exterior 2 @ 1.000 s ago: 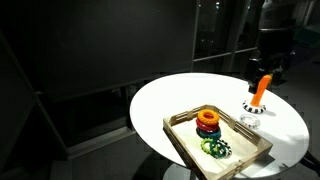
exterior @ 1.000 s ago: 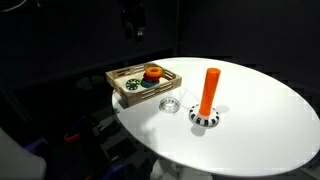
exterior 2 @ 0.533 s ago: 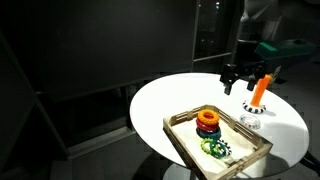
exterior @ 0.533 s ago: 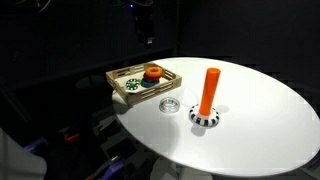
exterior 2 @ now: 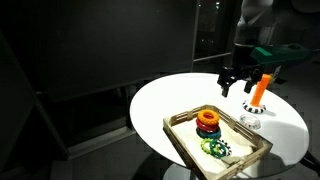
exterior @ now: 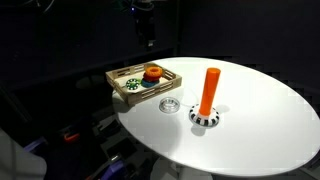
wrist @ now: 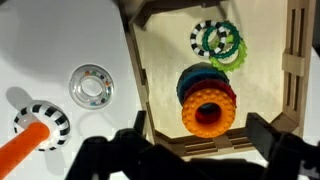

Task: Put the orange ring on the clear ring

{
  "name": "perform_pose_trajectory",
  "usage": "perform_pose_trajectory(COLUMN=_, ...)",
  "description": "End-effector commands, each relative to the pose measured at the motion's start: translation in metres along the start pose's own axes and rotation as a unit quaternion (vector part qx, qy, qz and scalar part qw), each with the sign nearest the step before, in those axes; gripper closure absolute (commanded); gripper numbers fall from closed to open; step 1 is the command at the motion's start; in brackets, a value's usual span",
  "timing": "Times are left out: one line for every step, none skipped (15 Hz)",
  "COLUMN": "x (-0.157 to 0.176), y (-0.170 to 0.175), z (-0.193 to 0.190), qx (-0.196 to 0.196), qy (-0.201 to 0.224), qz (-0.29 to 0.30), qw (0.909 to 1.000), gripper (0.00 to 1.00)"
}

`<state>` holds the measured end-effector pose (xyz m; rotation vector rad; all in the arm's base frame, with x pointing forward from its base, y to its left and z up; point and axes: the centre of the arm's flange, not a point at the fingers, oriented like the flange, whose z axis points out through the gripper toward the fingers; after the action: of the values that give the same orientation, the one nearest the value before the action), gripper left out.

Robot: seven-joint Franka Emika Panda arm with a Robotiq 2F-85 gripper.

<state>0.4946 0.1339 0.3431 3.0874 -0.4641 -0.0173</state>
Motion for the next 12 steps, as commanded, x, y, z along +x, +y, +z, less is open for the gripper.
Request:
perform_pose_trajectory(x=0.012, y=0.002, z=0.004, qx=0.017, qy=0.019, qz=0.007, qw=0.9997, gripper=0.00)
perform_pose_trajectory(x=0.016, y=0.003, z=0.005, qx=0.022, qy=0.024, qz=0.006, qw=0.9994, gripper=0.00)
perform_pose_trajectory(x=0.021, y=0.003, z=0.009, qx=0.024, qy=0.032, qz=0.007, qw=0.9992, gripper=0.00)
perform_pose_trajectory(x=0.025, y=0.004, z=0.012, qx=0.031, qy=0.036, qz=0.006, qw=0.9989, gripper=0.00)
perform_pose_trajectory(x=0.029, y=0.003, z=0.018, qx=0.034, qy=0.034, qz=0.008, qw=0.9988, gripper=0.00)
perform_pose_trajectory(x=0.033, y=0.003, z=0.025, qx=0.037, qy=0.031, qz=0.008, qw=0.9988, gripper=0.00)
perform_pose_trajectory(x=0.035, y=0.002, z=0.033, qx=0.037, qy=0.030, qz=0.007, qw=0.9988, gripper=0.00)
perform_pose_trajectory(x=0.038, y=0.001, z=0.040, qx=0.039, qy=0.026, qz=0.006, qw=0.9989, gripper=0.00)
perform_pose_trajectory(x=0.040, y=0.000, z=0.049, qx=0.041, qy=0.024, qz=0.005, qw=0.9989, gripper=0.00)
perform_pose_trajectory(x=0.042, y=0.000, z=0.057, qx=0.041, qy=0.022, qz=0.004, qw=0.9989, gripper=0.00)
perform_pose_trajectory(x=0.045, y=0.000, z=0.064, qx=0.040, qy=0.017, qz=0.005, qw=0.9990, gripper=0.00)
perform_pose_trajectory(x=0.047, y=0.000, z=0.072, qx=0.038, qy=0.014, qz=0.005, qw=0.9992, gripper=0.00)
